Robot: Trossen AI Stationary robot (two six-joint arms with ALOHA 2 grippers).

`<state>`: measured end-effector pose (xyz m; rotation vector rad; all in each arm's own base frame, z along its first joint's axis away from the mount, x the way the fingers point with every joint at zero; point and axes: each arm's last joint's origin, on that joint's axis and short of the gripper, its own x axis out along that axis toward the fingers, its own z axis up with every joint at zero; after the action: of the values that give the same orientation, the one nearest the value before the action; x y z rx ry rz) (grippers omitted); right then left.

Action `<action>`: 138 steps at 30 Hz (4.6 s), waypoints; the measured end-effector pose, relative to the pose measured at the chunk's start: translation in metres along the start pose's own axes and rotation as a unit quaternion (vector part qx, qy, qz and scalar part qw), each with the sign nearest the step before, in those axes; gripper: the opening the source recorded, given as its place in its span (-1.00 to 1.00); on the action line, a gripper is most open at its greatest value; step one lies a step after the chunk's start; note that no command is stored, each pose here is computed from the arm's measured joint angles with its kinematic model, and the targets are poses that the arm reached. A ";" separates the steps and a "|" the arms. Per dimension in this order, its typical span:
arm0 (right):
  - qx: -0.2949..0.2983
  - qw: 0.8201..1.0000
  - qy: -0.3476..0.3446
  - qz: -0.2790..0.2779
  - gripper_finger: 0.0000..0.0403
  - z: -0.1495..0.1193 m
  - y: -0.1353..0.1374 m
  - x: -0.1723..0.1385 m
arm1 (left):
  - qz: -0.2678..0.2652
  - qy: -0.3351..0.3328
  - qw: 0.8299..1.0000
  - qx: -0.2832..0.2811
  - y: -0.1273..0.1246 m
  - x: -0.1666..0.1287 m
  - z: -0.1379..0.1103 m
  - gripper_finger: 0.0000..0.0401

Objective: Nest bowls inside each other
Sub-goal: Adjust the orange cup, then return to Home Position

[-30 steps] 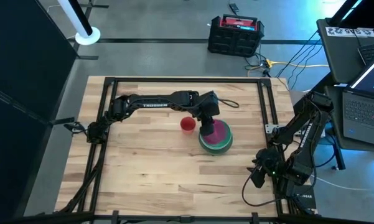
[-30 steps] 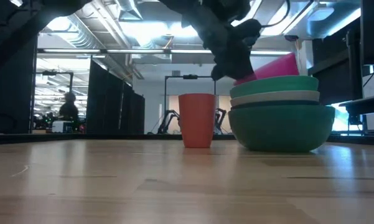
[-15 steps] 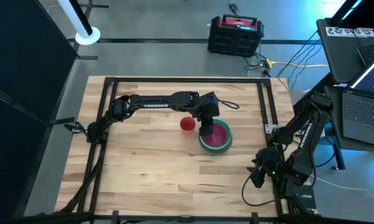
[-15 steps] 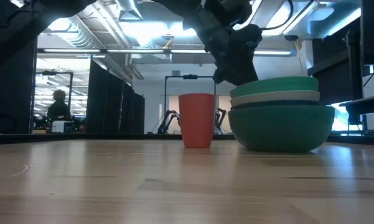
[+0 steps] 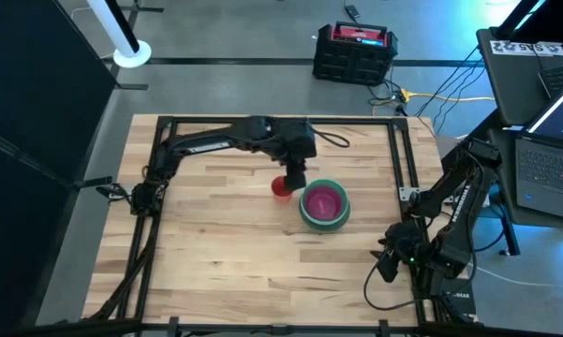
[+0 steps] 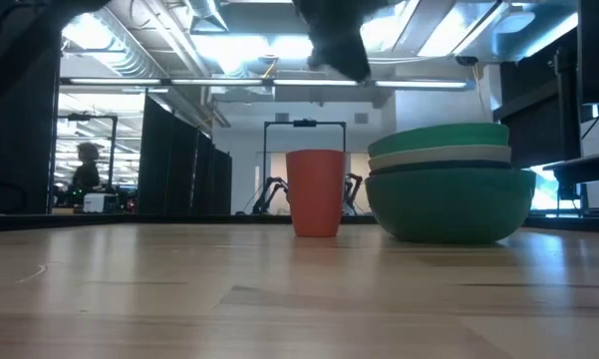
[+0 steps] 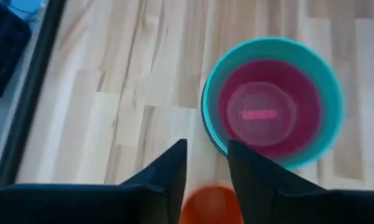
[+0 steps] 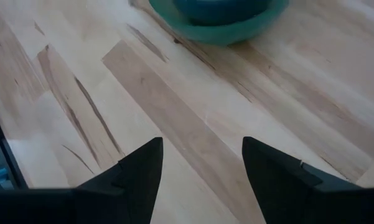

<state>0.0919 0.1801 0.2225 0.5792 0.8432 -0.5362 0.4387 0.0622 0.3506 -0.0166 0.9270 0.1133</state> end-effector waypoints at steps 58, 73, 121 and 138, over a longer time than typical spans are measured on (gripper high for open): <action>0.004 0.999 -0.028 -0.027 0.04 0.021 0.005 0.014 | -0.030 0.177 0.958 0.223 -0.040 0.069 -0.093 -0.67; 0.006 0.999 -0.020 -0.026 0.04 0.020 0.006 0.014 | -0.039 0.207 0.942 0.260 -0.052 0.087 -0.101 -0.99; -0.017 0.999 -0.016 -0.037 0.04 0.020 0.004 0.014 | -0.070 0.208 0.956 0.196 -0.084 0.040 -0.080 -0.76; -0.066 0.972 -0.206 0.094 -0.99 0.054 0.002 -0.016 | -0.011 -0.021 0.997 0.069 -0.060 -0.103 -0.012 -0.99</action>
<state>0.1127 0.1494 0.2644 0.4011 0.4201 -0.4037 0.3739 -0.0079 0.4235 0.1032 0.8912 0.0281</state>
